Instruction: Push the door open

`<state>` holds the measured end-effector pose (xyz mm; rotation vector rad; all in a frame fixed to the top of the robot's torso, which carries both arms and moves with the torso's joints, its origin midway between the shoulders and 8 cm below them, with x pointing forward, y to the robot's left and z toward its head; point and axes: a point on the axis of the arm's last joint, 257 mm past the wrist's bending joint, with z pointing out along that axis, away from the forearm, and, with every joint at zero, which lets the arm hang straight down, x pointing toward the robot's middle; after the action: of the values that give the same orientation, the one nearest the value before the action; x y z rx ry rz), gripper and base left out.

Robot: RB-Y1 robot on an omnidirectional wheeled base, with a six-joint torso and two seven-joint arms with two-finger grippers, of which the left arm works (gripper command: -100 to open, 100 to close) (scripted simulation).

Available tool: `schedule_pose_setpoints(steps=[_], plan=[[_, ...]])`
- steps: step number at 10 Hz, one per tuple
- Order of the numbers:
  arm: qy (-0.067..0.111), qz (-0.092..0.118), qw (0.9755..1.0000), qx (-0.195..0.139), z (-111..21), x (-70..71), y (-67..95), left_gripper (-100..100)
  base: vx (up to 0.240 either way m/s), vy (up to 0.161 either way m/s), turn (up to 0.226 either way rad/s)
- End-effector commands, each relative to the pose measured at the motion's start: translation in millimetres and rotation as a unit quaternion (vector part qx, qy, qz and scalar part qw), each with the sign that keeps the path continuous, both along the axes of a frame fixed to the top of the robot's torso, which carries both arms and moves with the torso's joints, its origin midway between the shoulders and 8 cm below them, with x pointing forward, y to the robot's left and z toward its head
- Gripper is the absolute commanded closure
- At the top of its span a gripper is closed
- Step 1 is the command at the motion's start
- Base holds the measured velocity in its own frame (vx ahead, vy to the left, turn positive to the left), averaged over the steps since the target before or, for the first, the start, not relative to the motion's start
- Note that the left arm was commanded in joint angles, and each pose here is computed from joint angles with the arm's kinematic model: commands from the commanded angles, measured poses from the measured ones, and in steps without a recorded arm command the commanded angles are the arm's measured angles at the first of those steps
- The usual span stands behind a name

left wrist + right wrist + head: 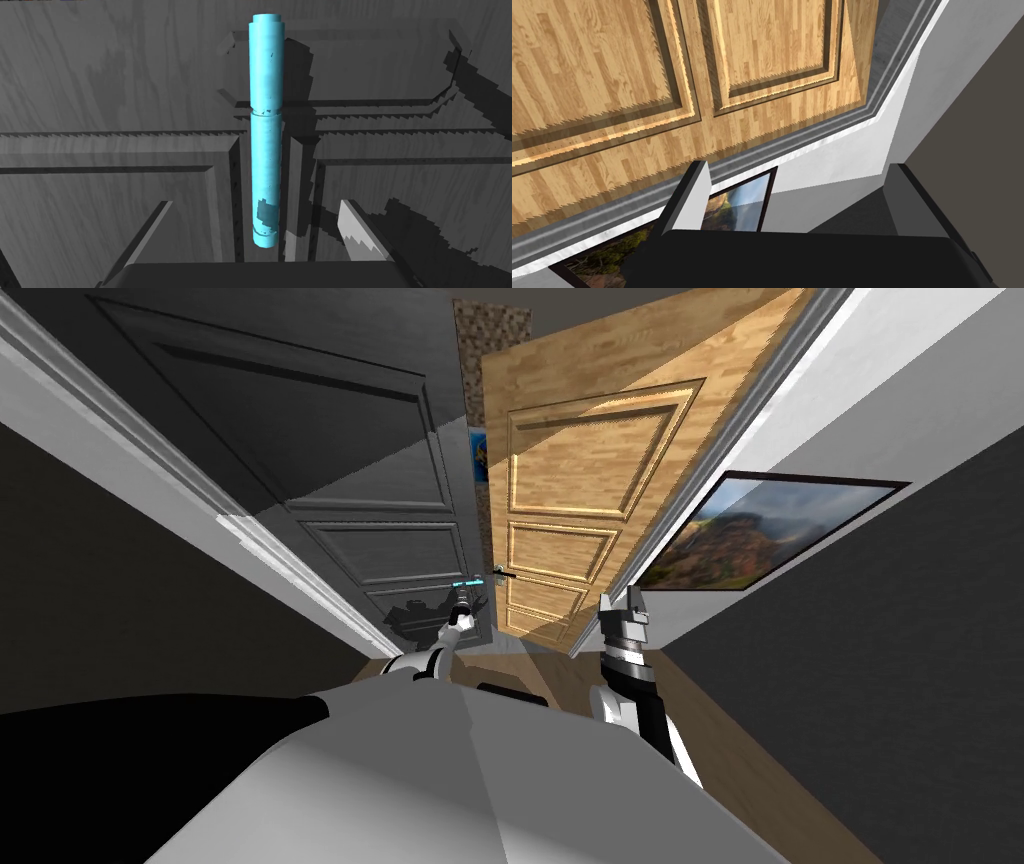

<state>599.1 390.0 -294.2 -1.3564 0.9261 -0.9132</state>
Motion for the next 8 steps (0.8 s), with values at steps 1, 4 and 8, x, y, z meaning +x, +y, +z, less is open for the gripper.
schedule_pose_setpoints(steps=[1, 4, 8], plan=[[-0.002, 0.003, 1.0, 0.002, 1.1, -1.5, 2.9, -100, 0.204, 0.082, -0.045], [-0.005, 0.007, 1.0, 0.003, 1.6, -3.7, 6.0, -100, 0.197, 0.044, -0.028], [-0.004, 0.006, 1.0, 0.003, 1.4, -3.4, 5.6, 100, 0.005, 0.001, -0.003]])
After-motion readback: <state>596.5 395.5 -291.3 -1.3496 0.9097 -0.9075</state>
